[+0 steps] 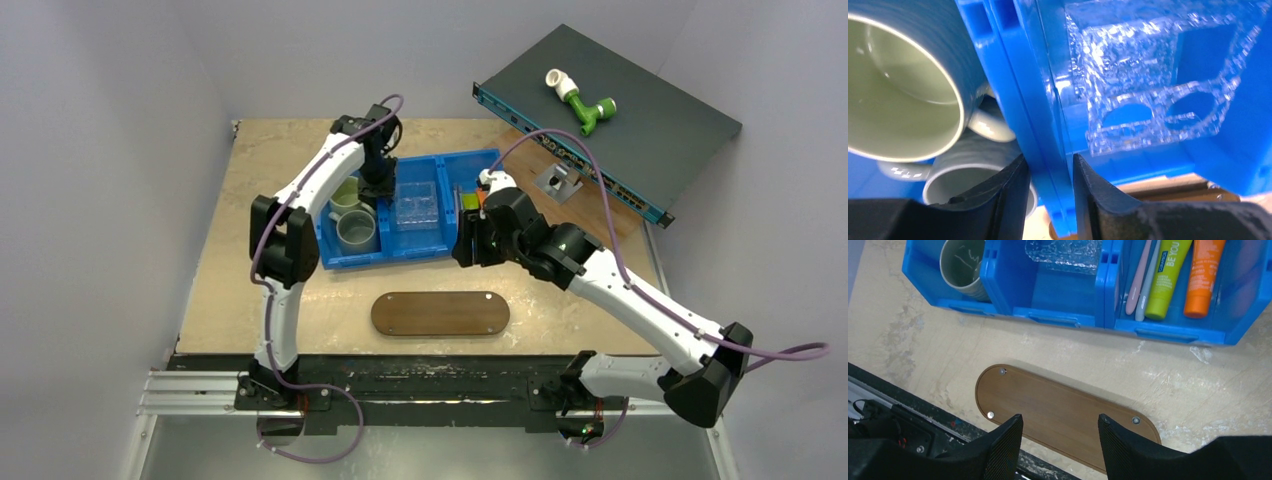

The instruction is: Prepare toiletry sets of a toothbrush and toothpaste on the tray

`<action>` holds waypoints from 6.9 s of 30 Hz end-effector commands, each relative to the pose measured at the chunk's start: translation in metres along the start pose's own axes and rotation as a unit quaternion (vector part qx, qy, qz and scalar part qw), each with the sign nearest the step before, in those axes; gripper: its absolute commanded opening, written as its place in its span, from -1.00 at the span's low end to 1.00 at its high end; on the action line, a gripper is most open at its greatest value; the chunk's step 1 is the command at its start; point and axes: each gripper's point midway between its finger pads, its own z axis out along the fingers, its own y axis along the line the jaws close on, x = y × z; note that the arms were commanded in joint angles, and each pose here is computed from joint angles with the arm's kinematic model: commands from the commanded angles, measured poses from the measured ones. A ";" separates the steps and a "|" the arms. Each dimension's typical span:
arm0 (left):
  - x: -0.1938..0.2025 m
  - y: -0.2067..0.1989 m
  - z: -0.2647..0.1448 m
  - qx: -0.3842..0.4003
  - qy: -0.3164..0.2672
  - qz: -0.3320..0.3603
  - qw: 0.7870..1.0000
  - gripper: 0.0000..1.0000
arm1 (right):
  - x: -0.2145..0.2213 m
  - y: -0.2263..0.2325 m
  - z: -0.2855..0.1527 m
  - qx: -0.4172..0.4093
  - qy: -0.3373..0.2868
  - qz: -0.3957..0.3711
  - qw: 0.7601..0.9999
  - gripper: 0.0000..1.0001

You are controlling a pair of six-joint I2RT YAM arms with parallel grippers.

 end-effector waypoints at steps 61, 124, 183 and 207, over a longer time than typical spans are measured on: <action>0.193 0.092 -0.206 0.082 -0.379 0.008 0.922 1.00 | -0.030 0.194 0.204 -0.100 0.062 -0.182 0.976 0.01; 0.203 0.110 -0.195 0.059 -0.403 -0.022 0.913 1.00 | -0.115 0.225 0.133 -0.132 -0.092 -0.215 0.963 -1.00; 0.209 0.141 -0.210 0.007 -0.445 -0.078 0.892 1.00 | 0.096 0.189 0.045 -0.281 0.042 -0.499 0.818 -1.00; 0.209 0.139 -0.210 0.013 -0.446 -0.075 0.892 1.00 | 0.115 0.181 0.069 -0.258 0.081 -0.501 0.822 -1.00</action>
